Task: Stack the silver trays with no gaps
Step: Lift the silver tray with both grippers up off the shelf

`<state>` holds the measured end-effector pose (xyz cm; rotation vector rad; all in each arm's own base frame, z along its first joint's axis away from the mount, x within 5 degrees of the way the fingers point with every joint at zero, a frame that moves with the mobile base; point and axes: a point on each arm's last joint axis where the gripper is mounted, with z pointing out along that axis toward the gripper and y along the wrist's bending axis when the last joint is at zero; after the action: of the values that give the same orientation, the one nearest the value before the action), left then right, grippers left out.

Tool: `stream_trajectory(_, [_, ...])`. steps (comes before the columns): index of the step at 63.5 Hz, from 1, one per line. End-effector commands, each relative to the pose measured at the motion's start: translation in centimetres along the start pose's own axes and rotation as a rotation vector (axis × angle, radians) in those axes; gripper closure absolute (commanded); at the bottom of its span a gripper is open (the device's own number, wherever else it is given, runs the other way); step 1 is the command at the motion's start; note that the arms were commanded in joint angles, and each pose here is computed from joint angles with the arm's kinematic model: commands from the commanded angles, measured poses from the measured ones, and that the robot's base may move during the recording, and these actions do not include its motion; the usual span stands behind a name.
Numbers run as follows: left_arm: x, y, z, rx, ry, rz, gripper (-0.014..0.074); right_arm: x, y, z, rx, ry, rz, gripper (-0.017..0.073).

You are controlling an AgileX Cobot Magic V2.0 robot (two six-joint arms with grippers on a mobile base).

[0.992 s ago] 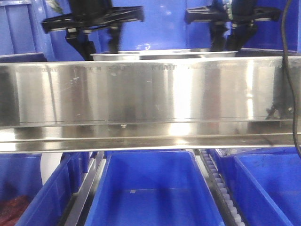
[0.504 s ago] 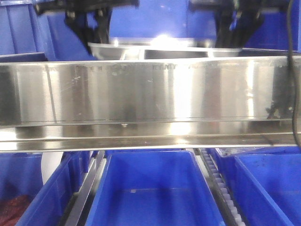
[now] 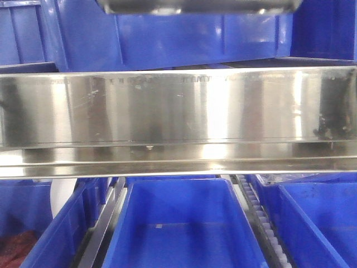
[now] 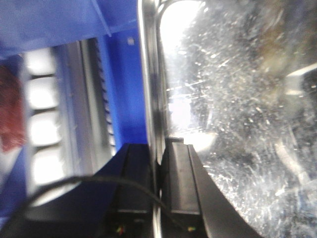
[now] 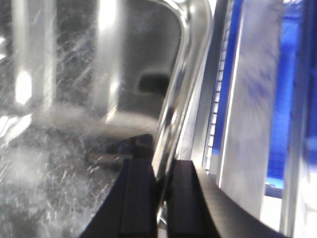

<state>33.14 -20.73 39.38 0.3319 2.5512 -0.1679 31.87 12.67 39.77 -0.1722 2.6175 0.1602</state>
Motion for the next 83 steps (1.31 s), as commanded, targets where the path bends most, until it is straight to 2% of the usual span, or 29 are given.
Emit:
stream_trajectory(1, [0.9, 0.2, -3.4, -0.014, -0.013, 0.051, 0.0634, 0.5, 0.4, -3.9, -0.032, -0.140, -0.007, 0.0503])
stream_trajectory(7, [1.8, 0.2, -3.3, -0.019, 0.012, 0.061, 0.0634, 1.7, 0.7, -4.0, -0.014, -0.134, 0.011, 0.0503])
stream_trajectory(19, [3.1, -0.3, -2.7, -0.024, 0.057, 0.082, 0.0634, 3.5, 1.1, -2.6, 0.029, -0.133, 0.087, 0.0503])
stream_trajectory(33, [3.8, -1.8, -3.4, 0.003, 0.051, 0.118, 0.0634, 4.3, 2.5, -2.5, 0.005, -0.120, 0.074, 0.0503])
stream_trajectory(39, [4.0, -1.9, -4.4, 0.014, 0.032, 0.123, 0.0634, 4.4, 2.9, -3.1, -0.014, -0.138, 0.070, 0.0503])
stream_trajectory(64, [6.5, -0.1, -8.2, 0.029, -0.004, 0.115, 0.0634, 5.5, 2.8, -7.0, -0.080, -0.226, 0.072, 0.0503])
stream_trajectory(75, [7.5, 0.2, -8.2, 0.026, 0.016, 0.117, 0.0634, 5.7, 2.6, -7.9, -0.098, -0.251, 0.076, 0.0503])
stream_trajectory(83, [7.4, 0.1, -7.8, 0.023, 0.021, 0.085, 0.0634, 5.6, 2.7, -7.6, -0.097, -0.247, 0.075, 0.0503])
